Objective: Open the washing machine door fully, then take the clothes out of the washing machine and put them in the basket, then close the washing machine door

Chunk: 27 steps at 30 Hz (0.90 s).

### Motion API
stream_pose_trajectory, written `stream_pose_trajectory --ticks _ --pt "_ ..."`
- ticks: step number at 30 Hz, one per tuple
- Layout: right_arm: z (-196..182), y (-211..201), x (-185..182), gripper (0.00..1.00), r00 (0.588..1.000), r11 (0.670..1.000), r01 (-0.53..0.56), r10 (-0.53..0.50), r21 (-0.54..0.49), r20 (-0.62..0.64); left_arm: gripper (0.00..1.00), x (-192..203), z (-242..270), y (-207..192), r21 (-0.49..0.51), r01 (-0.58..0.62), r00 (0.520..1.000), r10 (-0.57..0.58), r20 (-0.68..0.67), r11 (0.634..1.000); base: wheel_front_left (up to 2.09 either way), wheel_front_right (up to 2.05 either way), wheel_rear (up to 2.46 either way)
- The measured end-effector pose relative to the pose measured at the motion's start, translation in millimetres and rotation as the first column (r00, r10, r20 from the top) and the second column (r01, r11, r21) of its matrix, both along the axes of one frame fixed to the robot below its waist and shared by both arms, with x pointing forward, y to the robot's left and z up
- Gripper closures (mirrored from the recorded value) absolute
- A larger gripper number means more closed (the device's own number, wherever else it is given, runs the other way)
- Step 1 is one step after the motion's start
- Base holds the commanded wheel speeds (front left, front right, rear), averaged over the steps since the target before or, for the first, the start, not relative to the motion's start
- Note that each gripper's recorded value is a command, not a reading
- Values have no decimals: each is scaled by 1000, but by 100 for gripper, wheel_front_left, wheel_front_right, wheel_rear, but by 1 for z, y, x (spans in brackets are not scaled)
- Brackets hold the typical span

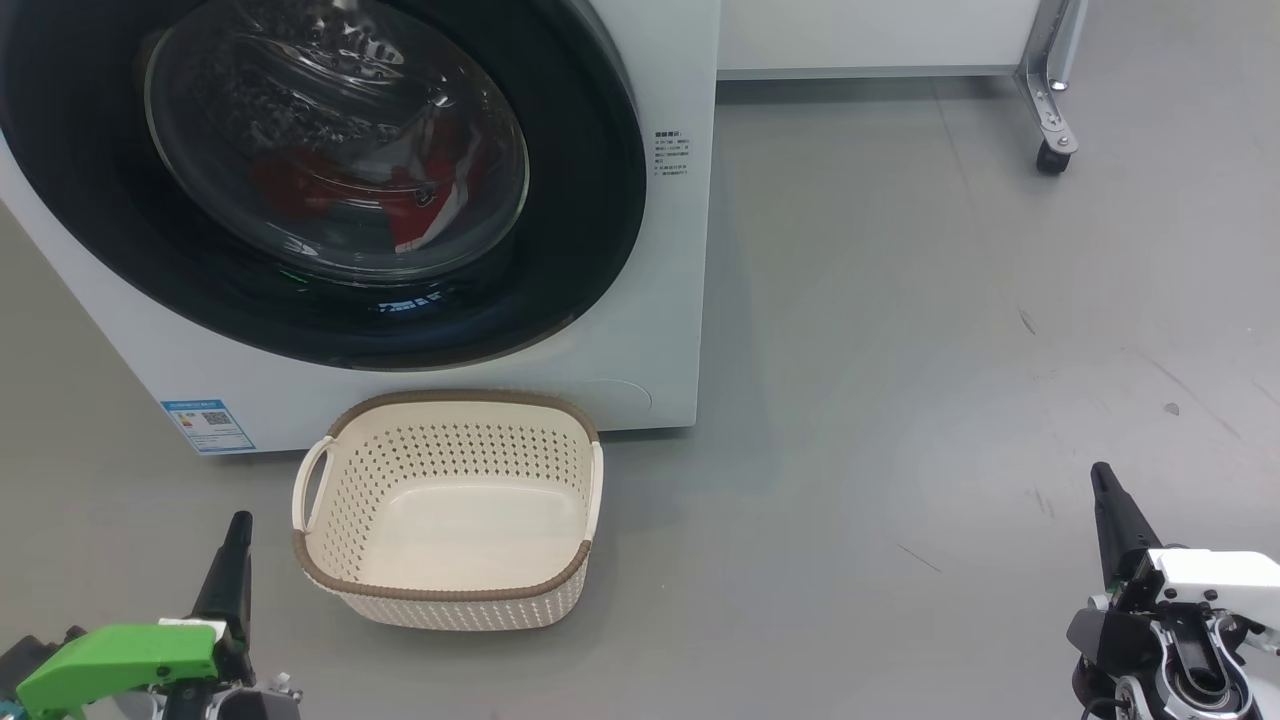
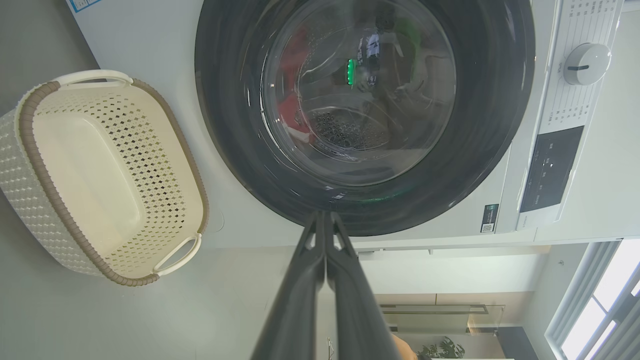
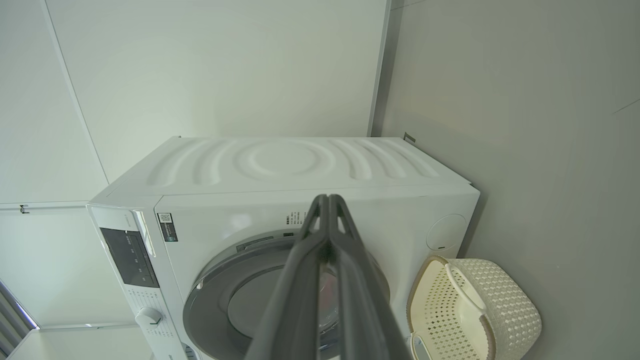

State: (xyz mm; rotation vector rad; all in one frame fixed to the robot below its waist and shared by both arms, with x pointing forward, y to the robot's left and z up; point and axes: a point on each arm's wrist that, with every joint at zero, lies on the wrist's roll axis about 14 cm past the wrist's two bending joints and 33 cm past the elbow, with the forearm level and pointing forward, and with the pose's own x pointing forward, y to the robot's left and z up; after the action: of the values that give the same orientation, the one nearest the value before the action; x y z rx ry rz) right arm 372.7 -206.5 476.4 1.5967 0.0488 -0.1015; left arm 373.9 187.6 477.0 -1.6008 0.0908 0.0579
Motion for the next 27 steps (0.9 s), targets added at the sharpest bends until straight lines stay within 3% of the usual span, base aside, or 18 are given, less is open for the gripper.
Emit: stream_pose_trajectory --ticks 6,7,8,9,11,12,15,27 --pt "0 0 0 100 1000 1000 0 0 0 0 100 0 0 0 0 0 1000 0 0 1000 0 0 0" --pt "0 0 0 0 1000 1000 0 0 0 0 0 0 0 0 0 0 1000 0 0 1000 0 0 0" --pt "-2 0 -1 0 1000 1000 0 0 2 -7 0 -1 -2 0 -2 0 1000 0 -7 1000 0 0 0" --pt "-7 1 -3 100 1000 1000 1 -1 7 -21 100 -3 -7 -1 -5 0 1000 0 -22 1000 0 0 0" --pt "-22 5 -11 100 998 1000 2 -1 21 -65 100 -10 -21 -4 -17 -1 998 0 -64 1000 0 0 0" --pt "-29 6 -16 0 996 1000 4 -1 28 -88 0 -14 -28 -6 -23 -2 996 0 -85 1000 0 0 0" --pt "-44 10 -26 0 991 999 9 -3 44 -135 0 -24 -42 -10 -38 -5 991 0 -131 999 0 0 0" --pt "-32 10 -21 0 995 1000 21 -19 13 -97 0 -21 -34 -10 -20 -23 994 21 -105 1000 0 0 0"
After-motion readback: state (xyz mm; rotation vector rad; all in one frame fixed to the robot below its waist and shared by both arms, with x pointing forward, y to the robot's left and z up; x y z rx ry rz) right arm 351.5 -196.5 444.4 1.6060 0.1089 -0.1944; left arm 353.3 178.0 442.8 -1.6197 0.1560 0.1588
